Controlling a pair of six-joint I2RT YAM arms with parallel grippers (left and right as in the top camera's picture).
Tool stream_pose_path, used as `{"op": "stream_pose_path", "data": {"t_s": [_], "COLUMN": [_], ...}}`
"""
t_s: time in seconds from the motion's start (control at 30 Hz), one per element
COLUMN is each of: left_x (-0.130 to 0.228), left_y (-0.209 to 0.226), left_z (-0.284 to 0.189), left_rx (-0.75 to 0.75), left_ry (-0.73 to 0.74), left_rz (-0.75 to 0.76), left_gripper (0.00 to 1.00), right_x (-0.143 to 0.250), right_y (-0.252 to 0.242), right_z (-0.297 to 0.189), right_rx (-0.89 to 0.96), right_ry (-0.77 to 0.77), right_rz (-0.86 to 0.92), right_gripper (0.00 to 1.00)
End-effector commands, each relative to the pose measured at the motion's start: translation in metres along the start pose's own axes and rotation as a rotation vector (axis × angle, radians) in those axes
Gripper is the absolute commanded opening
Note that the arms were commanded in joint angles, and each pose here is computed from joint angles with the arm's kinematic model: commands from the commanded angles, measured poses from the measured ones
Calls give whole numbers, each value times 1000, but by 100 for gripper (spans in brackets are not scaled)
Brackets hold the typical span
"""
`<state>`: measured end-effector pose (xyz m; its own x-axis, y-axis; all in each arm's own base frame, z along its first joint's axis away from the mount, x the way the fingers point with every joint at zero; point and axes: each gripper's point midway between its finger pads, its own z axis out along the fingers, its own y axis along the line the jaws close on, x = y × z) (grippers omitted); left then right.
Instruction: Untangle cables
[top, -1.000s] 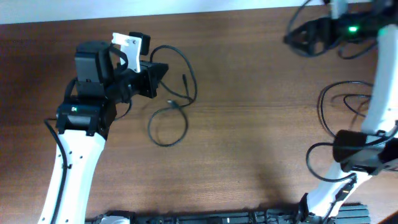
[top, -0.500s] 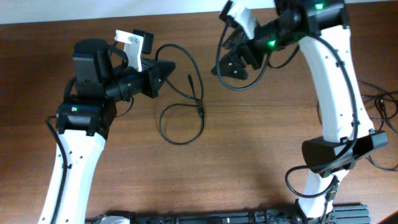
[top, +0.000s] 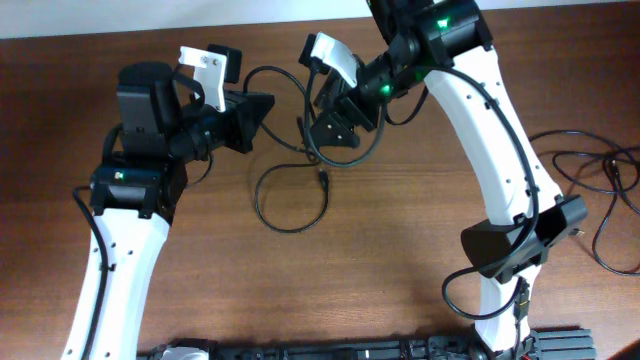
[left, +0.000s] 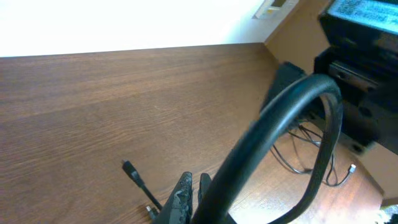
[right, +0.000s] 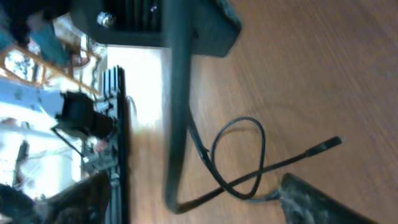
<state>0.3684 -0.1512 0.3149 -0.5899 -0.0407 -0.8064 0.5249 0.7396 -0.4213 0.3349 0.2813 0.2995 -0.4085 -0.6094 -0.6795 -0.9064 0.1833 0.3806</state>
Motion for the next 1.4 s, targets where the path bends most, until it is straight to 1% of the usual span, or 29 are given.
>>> {"op": "stream_pose_path", "data": {"t_s": [0.0,0.07,0.13,0.2,0.23,0.27,0.3,0.33,0.4,0.43,0.47,0.53,0.6,0.73,0.83,0.9,0.93,0.97,1.13,1.27,1.37], "left_x": [-6,-4,-4,-4,-4,-5,-5,-5,-5,-5,-5,-7,-7,-7,-5,-4,-2,-1,5,5,5], "left_y": [-11,-19,-30,-37,-36,-34,-32,-31,-30,-30,-28,-25,-25,-25,-25,-24,-24,-24,-22,-22,-22], "left_z": [-3,0,4,7,7,7,7,7,7,7,6,5,5,5,5,5,5,5,5,5,5], "left_rx": [11,31,56,66,64,52,38,31,30,29,25,17,17,18,17,16,14,13,7,7,7], "left_ry": [-18,-13,-13,-14,-14,-16,-17,-18,-18,-19,-21,-25,-25,-25,-21,-15,-9,-3,21,21,21], "left_rz": [-31,-52,-35,-20,-20,-21,-22,-22,-23,-24,-25,-29,-29,-29,-32,-36,-40,-44,-59,-59,-59], "left_gripper": [0,0,0,3,3,4,6,18,29,39,59,89,100,99,99,99,99,99,99,99,99], "right_x": [-1,-3,-5,-6,-6,-5,-4,-3,1,2,3,5,8,5,-3,-13,-18,-20,-17,-4,13], "right_y": [7,12,16,19,18,18,17,15,9,7,3,-5,-18,-49,-76,-90,-98,-100,-94,-78,-70], "right_z": [9,13,16,19,19,19,19,19,18,17,14,8,-1,-40,-84,-128,-167,-192,-323,-394,-430], "right_rx": [-30,-42,-51,-56,-54,-49,-44,-37,-7,4,18,43,96,247,391,485,555,601,846,1006,1101], "right_ry": [6,7,9,11,13,17,21,27,45,52,52,51,49,-4,-103,-220,-317,-379,-664,-788,-827], "right_rz": [-22,-30,-41,-52,-51,-50,-50,-49,-45,-39,-15,16,67,172,272,336,381,402,417,381,375], "right_gripper": [59,45,31,8,4,4,4,4,4,4,4,4,4,4,4,4,4,4,4,4,4]}}
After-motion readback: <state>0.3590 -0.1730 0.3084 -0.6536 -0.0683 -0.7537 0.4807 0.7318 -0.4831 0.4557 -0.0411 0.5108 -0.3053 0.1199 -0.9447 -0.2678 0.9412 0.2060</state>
